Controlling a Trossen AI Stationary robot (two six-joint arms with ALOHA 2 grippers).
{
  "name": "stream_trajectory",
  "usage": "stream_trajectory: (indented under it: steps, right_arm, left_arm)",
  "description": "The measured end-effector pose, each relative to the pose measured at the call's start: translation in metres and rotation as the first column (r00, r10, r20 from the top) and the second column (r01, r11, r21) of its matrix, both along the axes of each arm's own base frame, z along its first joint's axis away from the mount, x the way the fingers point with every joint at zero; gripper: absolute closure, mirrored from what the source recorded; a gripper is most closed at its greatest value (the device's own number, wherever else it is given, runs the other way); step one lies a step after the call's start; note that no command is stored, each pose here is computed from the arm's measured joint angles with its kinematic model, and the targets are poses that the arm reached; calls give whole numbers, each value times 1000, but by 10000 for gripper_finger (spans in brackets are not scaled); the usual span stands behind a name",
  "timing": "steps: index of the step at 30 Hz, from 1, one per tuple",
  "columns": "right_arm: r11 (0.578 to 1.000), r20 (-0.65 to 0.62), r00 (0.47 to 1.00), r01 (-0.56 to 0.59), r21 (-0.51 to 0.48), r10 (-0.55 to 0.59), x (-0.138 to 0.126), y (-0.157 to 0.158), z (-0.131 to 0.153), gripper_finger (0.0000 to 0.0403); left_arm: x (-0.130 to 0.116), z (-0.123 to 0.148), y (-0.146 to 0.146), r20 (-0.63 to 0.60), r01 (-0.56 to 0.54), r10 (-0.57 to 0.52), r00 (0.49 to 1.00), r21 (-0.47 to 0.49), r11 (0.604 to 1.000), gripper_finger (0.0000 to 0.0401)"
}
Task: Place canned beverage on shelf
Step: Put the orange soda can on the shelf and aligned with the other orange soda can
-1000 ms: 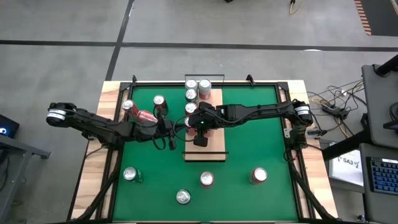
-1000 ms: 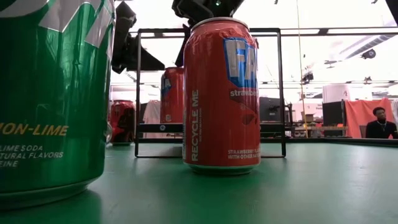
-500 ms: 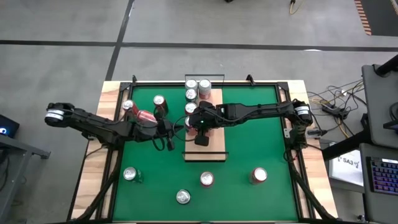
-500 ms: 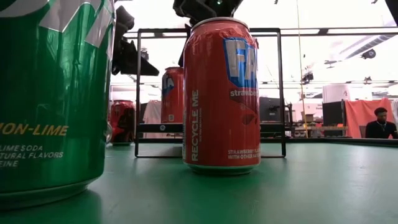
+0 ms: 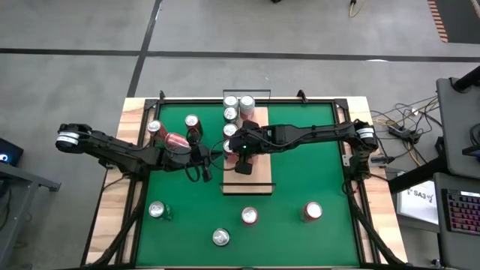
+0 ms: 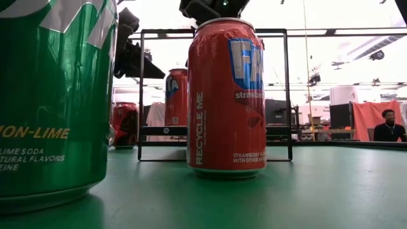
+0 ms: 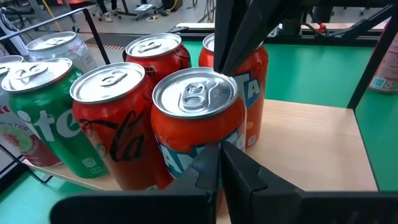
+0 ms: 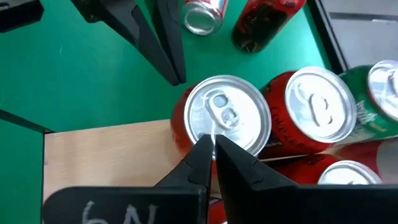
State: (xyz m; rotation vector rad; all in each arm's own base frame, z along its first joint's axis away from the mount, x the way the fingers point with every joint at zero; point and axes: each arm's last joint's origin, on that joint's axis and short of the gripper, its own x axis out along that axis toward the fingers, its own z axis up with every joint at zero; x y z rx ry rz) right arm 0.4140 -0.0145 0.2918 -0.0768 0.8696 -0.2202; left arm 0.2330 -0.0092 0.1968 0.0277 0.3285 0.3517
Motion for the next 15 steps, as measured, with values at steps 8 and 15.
stream_trajectory:
  steps: [8,15]
  right_arm:
    - [1000,8,1000,21,22,-21,0,1,-1,390]
    - [999,13,999,30,39,-30,2,1,-3,390]
  left_arm:
    - [0,1,1,6,-33,33,999,15,999,401]
    - [0,1,2,6,-52,52,999,21,998,401]
